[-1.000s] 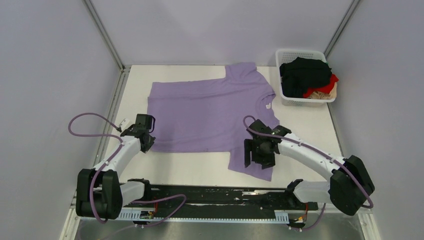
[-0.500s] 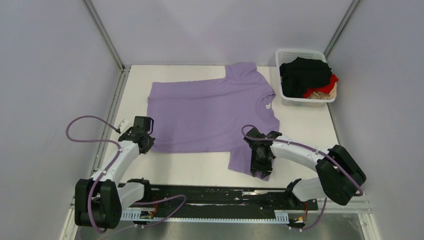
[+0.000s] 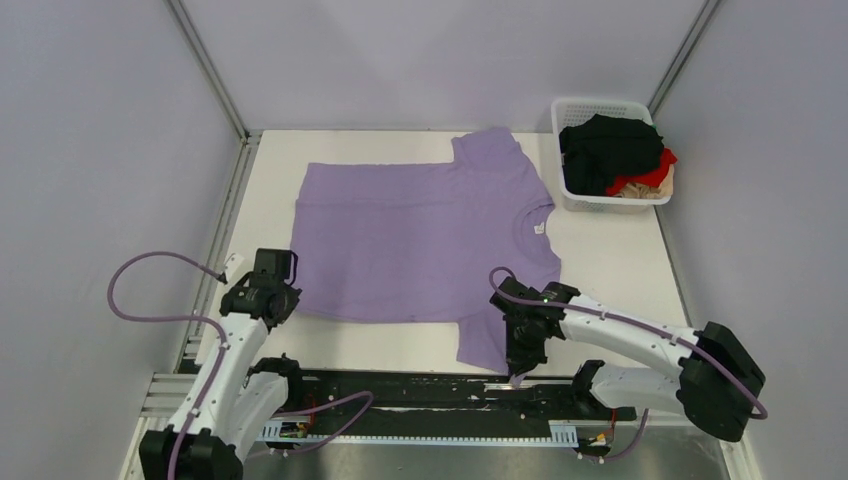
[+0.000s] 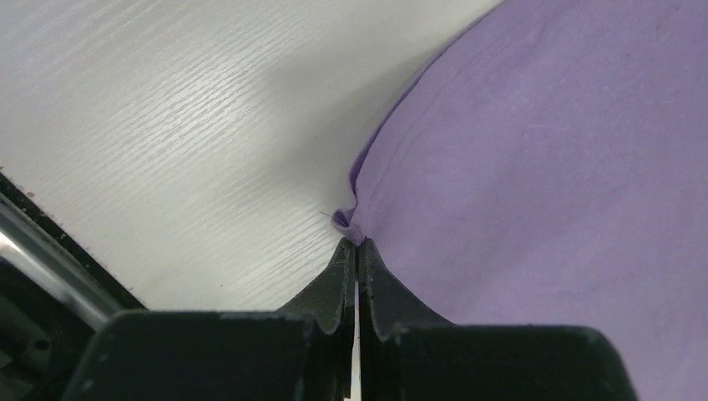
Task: Fold and stack the t-shirts
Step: Fold the flattened tshirt in 1/3 of the way
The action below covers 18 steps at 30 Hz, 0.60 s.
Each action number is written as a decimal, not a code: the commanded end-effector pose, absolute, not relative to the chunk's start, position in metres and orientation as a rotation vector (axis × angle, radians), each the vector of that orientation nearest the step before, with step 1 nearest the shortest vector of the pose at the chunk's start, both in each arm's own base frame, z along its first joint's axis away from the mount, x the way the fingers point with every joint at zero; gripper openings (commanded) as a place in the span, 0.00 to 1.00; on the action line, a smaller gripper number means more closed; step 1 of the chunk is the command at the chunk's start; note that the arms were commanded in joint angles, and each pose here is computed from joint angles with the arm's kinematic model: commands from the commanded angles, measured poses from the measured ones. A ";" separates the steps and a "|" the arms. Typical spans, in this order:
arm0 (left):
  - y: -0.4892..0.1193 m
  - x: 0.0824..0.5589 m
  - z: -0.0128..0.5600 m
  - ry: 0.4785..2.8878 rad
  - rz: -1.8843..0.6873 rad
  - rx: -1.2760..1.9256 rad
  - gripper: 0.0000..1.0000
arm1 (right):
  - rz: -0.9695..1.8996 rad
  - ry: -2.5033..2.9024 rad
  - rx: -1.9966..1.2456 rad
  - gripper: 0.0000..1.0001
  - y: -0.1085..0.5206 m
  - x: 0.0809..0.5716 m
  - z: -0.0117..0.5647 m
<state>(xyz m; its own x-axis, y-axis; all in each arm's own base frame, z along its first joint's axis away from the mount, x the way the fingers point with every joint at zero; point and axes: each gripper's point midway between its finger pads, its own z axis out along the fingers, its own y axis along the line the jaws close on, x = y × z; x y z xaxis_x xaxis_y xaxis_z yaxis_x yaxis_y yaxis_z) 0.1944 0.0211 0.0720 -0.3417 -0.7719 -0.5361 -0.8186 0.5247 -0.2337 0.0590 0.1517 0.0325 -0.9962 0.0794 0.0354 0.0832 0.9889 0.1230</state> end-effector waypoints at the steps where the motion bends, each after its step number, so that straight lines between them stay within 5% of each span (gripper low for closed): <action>1: 0.028 0.163 0.070 2.168 0.154 -1.338 0.00 | -0.258 -3.019 -0.208 0.00 0.154 0.033 0.049; 18: 0.007 0.252 0.108 2.116 -0.055 -1.188 0.00 | -0.676 -3.414 -0.176 0.00 0.177 0.199 0.124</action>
